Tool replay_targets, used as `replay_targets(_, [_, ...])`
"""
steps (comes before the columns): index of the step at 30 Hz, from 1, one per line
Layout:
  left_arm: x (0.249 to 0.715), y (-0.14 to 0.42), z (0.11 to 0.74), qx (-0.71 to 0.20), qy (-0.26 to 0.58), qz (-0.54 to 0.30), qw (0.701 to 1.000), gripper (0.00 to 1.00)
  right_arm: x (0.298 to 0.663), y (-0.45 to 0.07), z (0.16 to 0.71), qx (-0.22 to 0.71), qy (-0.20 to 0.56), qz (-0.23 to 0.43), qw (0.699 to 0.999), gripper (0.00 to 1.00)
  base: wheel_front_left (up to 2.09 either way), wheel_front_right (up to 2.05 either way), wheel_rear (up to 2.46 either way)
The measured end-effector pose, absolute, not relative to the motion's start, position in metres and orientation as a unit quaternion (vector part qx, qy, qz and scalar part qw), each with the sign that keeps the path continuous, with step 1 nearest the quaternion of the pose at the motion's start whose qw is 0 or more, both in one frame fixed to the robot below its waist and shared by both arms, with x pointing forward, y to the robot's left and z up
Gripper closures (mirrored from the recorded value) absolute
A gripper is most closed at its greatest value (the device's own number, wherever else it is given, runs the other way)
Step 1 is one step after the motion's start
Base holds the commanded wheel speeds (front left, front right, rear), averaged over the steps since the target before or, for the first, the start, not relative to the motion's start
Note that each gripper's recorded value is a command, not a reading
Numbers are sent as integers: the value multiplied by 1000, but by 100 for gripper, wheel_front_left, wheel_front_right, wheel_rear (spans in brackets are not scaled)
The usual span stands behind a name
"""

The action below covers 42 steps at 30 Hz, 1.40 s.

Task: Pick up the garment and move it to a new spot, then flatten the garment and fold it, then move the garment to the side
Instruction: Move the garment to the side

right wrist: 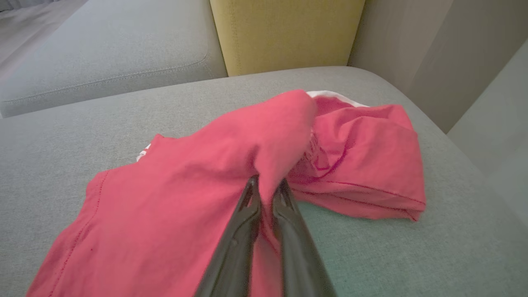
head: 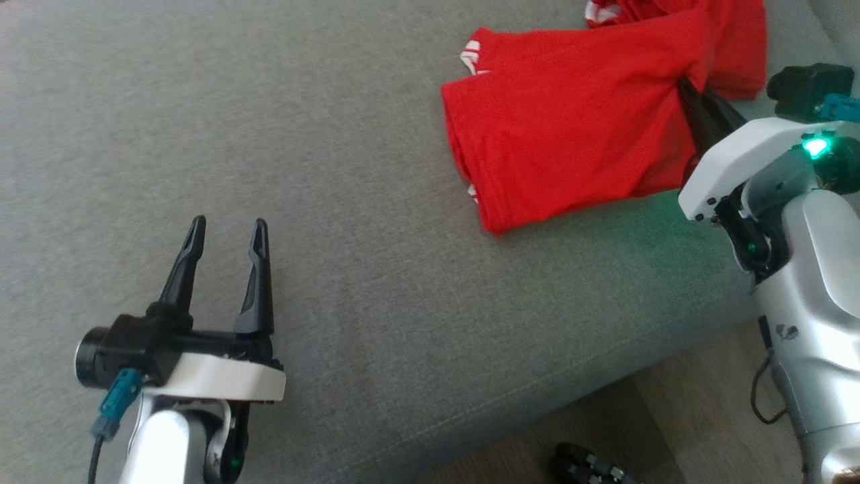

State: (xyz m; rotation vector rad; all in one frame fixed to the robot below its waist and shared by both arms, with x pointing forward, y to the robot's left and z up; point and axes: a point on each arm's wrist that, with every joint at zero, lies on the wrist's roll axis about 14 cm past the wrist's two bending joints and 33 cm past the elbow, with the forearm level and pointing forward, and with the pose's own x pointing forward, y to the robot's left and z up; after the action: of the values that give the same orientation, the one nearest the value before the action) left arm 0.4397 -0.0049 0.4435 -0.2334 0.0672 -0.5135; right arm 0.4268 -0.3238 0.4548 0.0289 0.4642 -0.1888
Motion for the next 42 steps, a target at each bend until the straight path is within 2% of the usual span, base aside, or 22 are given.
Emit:
replay_targets(8, [445,-14,439,-120,35,-265,956,0,429,-333,454,-6,231,-106,967,100,0,0,0])
replay_targets(20, [448,3,437,-114,32,-244,963,0,504,-339,513,-64,169,-104,978,100,0,0,0])
replay_targets(31, [451,21,435,-110,31,-220,969,0,516,-399,510,-147,224,-160,950,100,0,0,0])
replay_targets(42, [453,26,431,-112,33,-211,971,0,529,-422,518,-211,238,-176,931,100,0,0,0])
